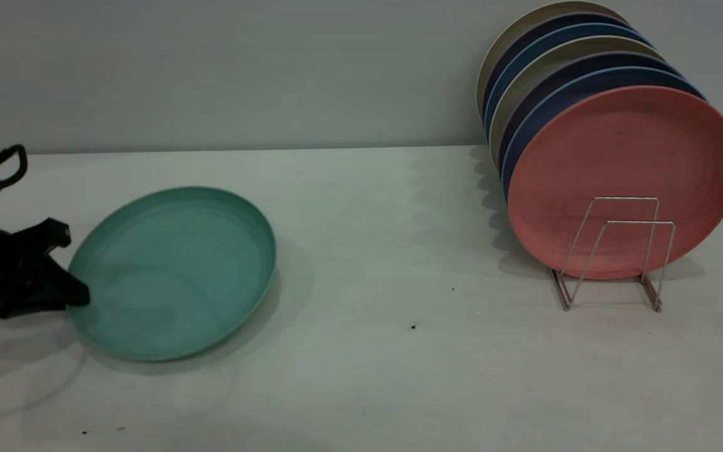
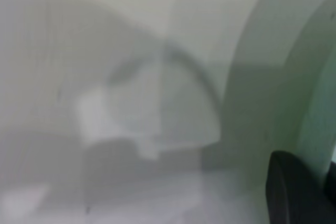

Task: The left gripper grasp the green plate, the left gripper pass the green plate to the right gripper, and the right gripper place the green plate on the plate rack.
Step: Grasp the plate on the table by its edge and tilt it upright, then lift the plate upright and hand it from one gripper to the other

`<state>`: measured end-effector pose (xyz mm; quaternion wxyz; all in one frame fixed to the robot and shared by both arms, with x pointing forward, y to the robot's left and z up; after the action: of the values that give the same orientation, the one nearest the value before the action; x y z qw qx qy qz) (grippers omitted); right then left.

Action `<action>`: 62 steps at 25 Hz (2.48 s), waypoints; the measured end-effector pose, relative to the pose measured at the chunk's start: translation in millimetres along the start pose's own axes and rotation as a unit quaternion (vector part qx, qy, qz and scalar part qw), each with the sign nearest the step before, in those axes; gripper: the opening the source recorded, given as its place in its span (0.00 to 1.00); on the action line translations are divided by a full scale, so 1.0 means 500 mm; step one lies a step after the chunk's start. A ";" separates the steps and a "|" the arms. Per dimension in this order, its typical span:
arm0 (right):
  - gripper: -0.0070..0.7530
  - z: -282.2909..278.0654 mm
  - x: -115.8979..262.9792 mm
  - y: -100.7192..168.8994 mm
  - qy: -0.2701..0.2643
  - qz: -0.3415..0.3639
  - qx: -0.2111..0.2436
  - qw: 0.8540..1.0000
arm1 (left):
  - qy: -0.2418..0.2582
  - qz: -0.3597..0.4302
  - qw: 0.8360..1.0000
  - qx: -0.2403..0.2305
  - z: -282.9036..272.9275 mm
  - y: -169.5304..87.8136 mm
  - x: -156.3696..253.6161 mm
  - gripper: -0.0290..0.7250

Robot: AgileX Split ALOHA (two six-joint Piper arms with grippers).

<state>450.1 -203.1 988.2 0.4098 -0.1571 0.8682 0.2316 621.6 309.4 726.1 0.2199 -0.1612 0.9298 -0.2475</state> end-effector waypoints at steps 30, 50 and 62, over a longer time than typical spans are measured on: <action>0.39 0.287 0.070 -0.097 0.050 0.100 -0.121 0.986 | 0.055 0.251 0.950 0.180 -0.016 -0.404 0.118 0.06; 0.38 0.303 0.089 -0.091 0.061 0.111 -0.144 0.981 | 0.087 0.270 0.934 0.218 -0.004 -0.496 0.209 0.06; 0.18 0.307 0.092 -0.105 0.064 0.122 -0.125 0.983 | 0.092 0.274 0.930 0.228 -0.007 -0.507 0.220 0.07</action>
<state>544.2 -169.7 852.4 0.2996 -0.1143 0.8695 0.3756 574.5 56.5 827.0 0.2233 0.1778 0.8723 -0.3969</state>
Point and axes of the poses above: a point on each arm's last joint axis where the gripper is mounted, z pointing out along that axis toward the gripper, y along the wrist's bending axis when the last joint is at zero, x = y × z, the point moved 9 cm from there along z, pointing out along that axis toward the gripper, and after that the axes turned 1 degree about -z, right-handed, at the moved point
